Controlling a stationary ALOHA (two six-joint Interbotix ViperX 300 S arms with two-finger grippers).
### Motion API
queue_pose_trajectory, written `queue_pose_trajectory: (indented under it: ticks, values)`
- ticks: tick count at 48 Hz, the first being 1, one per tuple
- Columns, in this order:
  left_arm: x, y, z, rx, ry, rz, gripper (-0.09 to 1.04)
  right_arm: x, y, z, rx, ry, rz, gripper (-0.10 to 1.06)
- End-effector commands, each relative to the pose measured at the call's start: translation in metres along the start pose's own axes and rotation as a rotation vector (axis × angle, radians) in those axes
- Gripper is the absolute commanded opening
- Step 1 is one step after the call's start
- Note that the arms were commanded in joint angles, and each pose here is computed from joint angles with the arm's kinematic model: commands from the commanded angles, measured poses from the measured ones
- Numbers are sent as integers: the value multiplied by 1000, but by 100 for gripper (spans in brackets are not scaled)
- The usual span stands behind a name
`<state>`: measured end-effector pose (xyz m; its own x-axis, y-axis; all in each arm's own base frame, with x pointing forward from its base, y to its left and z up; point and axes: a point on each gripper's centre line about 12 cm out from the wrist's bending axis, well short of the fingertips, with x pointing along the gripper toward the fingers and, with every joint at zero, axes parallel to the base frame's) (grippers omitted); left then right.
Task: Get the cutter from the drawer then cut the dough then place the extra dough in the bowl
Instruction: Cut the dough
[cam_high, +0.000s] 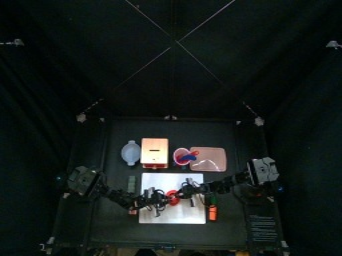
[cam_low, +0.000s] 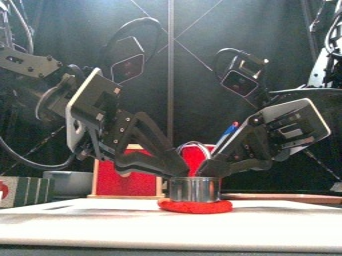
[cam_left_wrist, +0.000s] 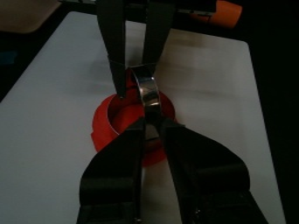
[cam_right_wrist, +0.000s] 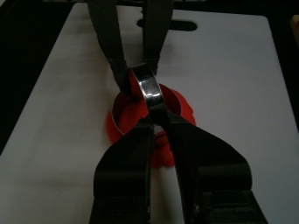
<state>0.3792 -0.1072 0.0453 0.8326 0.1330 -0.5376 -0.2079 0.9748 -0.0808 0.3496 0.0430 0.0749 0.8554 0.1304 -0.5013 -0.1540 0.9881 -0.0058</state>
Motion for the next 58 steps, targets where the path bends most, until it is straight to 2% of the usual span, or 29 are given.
queue_pose_trajectory:
  ticks: [1,14,26,31,37,41,51,58]
  values:
    - [5,7,-39,-5,155,10,60,5,3,-10,-1,44,6,50]
    - [5,10,-59,-32,243,28,60,5,6,-9,-3,41,11,50]
    - [3,7,-61,-42,256,22,60,7,9,-2,-12,23,21,50]
    - [2,6,-48,-48,212,18,60,7,10,6,-19,0,25,50]
    - [-4,6,-20,-40,102,8,63,5,10,20,-7,-40,19,51]
    - [-9,8,-5,-22,59,0,63,4,12,29,-21,-57,24,52]
    - [-17,33,26,38,-3,28,65,2,18,41,-29,-37,34,58]
    - [-20,46,37,98,-23,52,66,2,22,46,-21,-37,41,60]
